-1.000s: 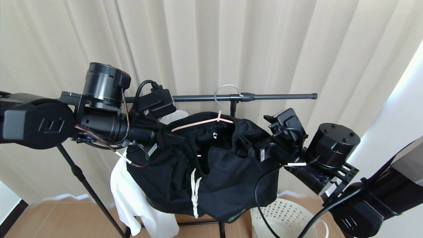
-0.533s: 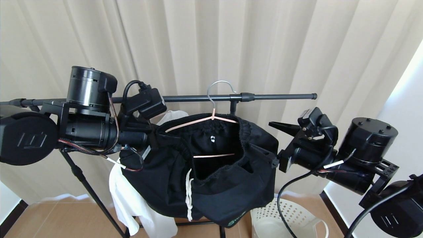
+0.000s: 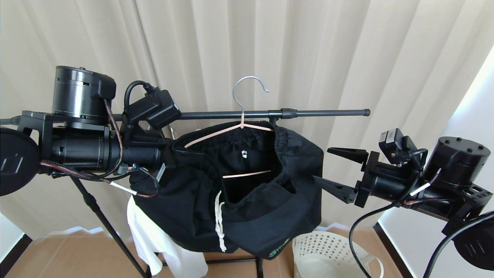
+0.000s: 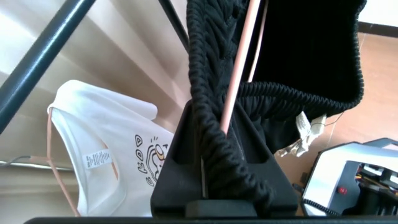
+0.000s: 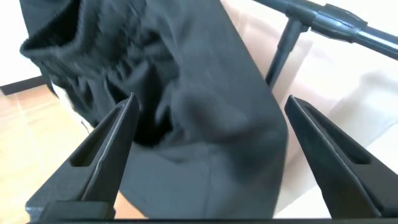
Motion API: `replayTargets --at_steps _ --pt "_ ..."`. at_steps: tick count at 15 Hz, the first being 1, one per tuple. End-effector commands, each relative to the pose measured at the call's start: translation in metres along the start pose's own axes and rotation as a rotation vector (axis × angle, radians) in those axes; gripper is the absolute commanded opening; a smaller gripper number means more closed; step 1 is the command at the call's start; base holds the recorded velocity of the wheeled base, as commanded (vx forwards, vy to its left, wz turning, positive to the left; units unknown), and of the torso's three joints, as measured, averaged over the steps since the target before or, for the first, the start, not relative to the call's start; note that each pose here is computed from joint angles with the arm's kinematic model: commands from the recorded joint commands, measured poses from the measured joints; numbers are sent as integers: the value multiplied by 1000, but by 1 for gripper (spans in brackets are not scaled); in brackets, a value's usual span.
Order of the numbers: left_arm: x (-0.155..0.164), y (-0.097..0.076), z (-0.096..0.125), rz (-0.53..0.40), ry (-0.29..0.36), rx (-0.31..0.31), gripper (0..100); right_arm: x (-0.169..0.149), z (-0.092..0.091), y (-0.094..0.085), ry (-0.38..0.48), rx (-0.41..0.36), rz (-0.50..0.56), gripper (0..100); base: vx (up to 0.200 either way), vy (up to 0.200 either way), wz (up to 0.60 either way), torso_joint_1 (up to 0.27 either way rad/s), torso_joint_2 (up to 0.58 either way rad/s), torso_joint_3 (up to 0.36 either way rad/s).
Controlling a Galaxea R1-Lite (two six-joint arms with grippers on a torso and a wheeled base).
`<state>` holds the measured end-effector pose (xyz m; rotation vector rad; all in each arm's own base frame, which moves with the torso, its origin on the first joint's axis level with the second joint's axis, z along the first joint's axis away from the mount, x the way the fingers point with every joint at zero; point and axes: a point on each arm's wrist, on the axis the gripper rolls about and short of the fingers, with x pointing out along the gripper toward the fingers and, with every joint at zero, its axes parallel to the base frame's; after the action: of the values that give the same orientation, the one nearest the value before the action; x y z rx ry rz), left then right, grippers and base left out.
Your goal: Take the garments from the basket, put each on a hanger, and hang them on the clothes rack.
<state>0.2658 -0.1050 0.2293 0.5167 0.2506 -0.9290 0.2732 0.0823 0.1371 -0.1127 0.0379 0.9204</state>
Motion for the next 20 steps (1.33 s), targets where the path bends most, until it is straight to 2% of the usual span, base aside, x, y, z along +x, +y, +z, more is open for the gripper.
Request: replayTargets --at_steps 1,6,10,16,17,20 --pt "-4 -3 -1 1 0 -4 0 1 -17 -12 40 16 -12 100 0 0 0 0 0 0" --pt "-16 -6 4 17 -20 -40 0 12 -39 -19 89 41 -5 100 0 0 0 0 0 0" --pt "-19 -12 -1 9 -8 -49 0 25 -51 -26 109 61 0 100 0 0 0 0 0 0" --pt "-25 -17 -2 9 -10 -56 0 29 -51 -30 102 108 -10 100 0 0 0 0 0 0" --pt "-26 -18 -3 8 -9 -58 0 29 -53 -30 105 111 -10 0 0 0 0 0 0 0" --pt "-26 -20 -5 3 -2 -61 0 31 -53 -32 103 111 -12 0 0 0 0 0 0 0"
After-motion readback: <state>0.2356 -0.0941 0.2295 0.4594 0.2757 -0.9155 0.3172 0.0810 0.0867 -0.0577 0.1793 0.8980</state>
